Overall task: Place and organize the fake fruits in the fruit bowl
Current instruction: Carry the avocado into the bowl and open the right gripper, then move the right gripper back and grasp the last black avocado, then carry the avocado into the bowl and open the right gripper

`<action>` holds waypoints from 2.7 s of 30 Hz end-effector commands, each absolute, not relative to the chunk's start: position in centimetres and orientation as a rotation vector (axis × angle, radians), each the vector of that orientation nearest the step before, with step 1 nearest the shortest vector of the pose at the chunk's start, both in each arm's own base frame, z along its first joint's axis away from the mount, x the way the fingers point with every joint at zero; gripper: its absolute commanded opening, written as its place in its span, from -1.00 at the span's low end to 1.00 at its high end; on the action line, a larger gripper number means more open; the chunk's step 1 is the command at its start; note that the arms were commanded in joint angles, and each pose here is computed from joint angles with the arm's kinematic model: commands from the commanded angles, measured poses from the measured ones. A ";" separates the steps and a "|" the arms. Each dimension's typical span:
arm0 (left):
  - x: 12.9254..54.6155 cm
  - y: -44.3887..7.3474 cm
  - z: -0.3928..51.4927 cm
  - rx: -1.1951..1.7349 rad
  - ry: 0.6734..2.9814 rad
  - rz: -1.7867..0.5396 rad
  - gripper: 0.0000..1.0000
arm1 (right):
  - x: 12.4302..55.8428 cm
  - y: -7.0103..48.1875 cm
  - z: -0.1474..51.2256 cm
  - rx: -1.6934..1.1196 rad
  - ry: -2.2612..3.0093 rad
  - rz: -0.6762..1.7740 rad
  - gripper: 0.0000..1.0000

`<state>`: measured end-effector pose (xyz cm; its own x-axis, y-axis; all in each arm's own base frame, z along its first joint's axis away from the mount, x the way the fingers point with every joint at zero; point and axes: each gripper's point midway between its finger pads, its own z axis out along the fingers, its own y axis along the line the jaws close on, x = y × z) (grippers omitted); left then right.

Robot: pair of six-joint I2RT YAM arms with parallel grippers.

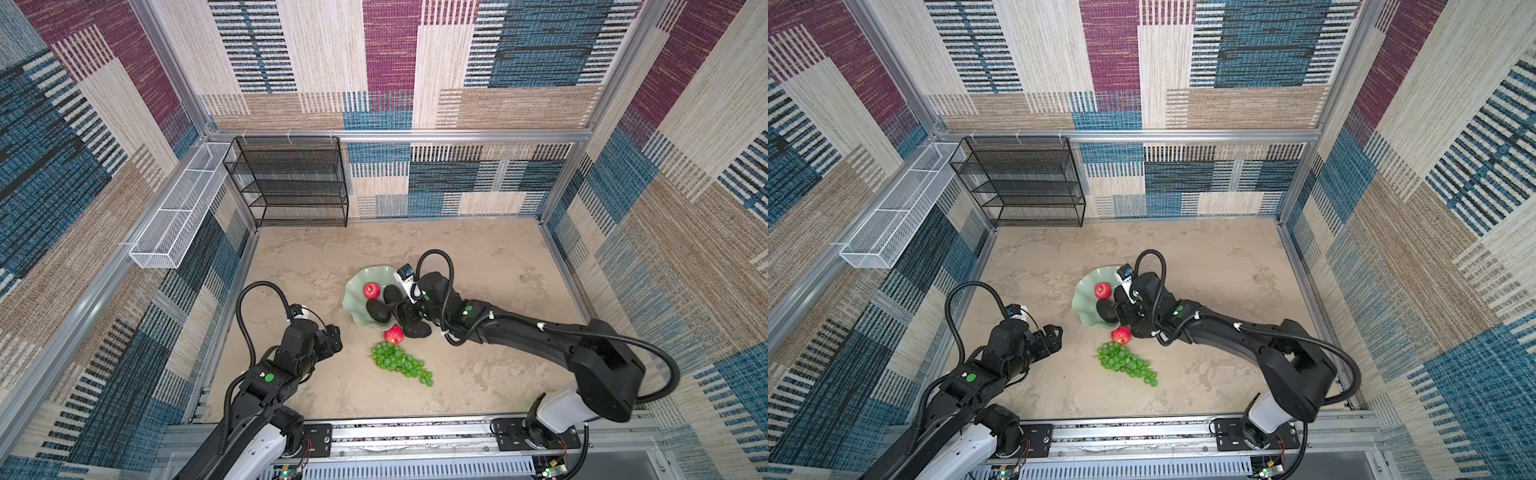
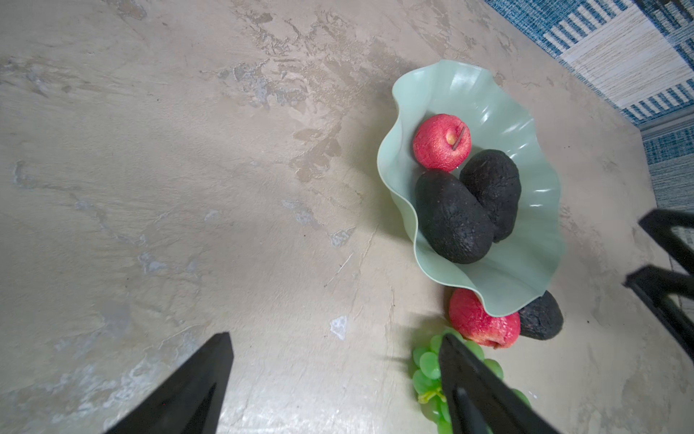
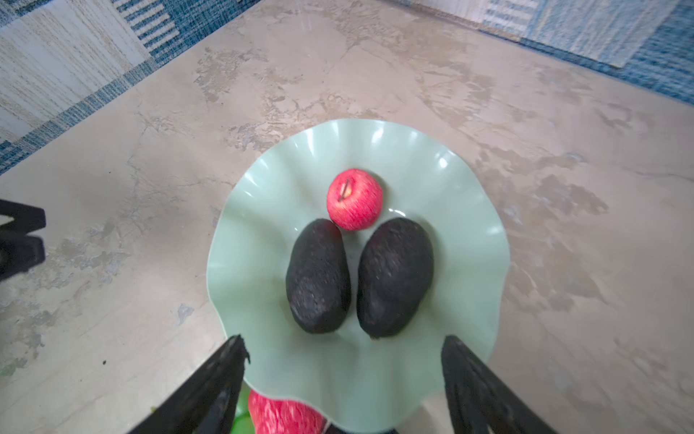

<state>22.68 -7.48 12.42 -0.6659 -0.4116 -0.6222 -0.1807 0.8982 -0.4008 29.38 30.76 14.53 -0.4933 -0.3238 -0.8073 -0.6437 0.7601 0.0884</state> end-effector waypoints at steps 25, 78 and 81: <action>24.1 -8.5 13.5 -0.403 2.290 -0.441 0.79 | 28.5 27.7 4.7 -0.743 2.227 0.382 0.59; 22.5 -5.6 13.7 -0.449 2.252 -0.344 0.80 | 31.5 40.8 9.2 -0.955 2.203 0.569 0.07; 22.5 -5.6 13.9 -0.446 2.248 -0.344 0.80 | 31.6 41.1 9.3 -0.948 2.205 0.580 0.27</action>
<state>22.40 -5.83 13.75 -0.6247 -0.4317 -0.6506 -0.2052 0.8948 -0.3966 31.55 40.73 9.14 -0.5076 -0.4780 -0.7169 -0.7628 0.6361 0.1159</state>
